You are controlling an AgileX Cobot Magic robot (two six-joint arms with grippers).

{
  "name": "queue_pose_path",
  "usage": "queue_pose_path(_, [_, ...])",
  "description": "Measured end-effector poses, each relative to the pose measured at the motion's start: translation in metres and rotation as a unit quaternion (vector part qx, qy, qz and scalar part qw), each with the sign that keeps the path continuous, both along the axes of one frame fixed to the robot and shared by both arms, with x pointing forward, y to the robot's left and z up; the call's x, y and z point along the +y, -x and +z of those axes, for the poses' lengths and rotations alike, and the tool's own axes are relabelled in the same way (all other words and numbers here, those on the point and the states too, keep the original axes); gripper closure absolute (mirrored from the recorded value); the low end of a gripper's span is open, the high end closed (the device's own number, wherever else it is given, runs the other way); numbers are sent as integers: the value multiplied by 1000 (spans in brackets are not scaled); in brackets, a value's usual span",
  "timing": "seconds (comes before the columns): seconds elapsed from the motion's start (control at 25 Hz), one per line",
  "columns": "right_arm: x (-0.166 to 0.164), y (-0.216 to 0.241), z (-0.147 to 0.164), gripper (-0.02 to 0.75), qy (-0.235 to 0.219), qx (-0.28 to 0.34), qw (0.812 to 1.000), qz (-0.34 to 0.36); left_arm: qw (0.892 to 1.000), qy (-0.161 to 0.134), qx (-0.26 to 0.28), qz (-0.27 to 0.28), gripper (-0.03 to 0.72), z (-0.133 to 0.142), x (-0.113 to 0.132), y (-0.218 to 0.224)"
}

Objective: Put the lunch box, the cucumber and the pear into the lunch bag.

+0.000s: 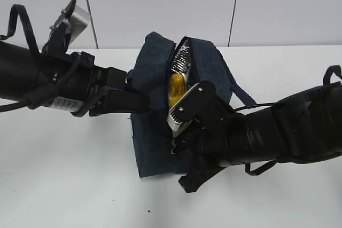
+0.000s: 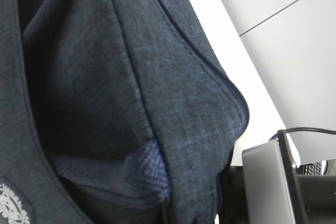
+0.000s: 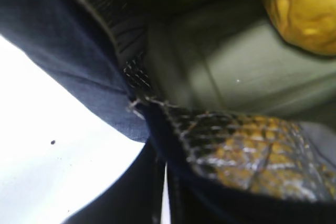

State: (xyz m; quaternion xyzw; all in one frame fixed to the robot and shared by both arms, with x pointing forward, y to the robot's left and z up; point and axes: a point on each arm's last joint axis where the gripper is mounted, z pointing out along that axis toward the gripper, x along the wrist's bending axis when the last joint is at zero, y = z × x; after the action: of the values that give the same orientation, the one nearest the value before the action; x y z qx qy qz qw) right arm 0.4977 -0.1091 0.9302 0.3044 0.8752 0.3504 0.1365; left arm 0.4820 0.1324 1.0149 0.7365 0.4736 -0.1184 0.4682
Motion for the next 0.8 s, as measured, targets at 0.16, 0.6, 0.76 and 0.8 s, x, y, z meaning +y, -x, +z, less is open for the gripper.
queue_pose_path(0.16, [0, 0, 0, 589, 5, -4, 1000, 9, 1000, -2, -1, 1, 703, 0, 0, 0])
queue_pose_path(0.6, [-9, 4, -2, 220, 40, -17, 999, 5, 1000, -7, -5, 3, 703, -1, 1, -1])
queue_pose_path(0.76, [-11, 6, 6, 219, 42, -32, 999, 7, 1000, -8, -5, 2, 703, -1, 1, -1])
queue_pose_path(0.8, [-10, 6, 6, 220, 40, -33, 999, 12, 1000, -8, -5, 2, 703, -1, 1, -1])
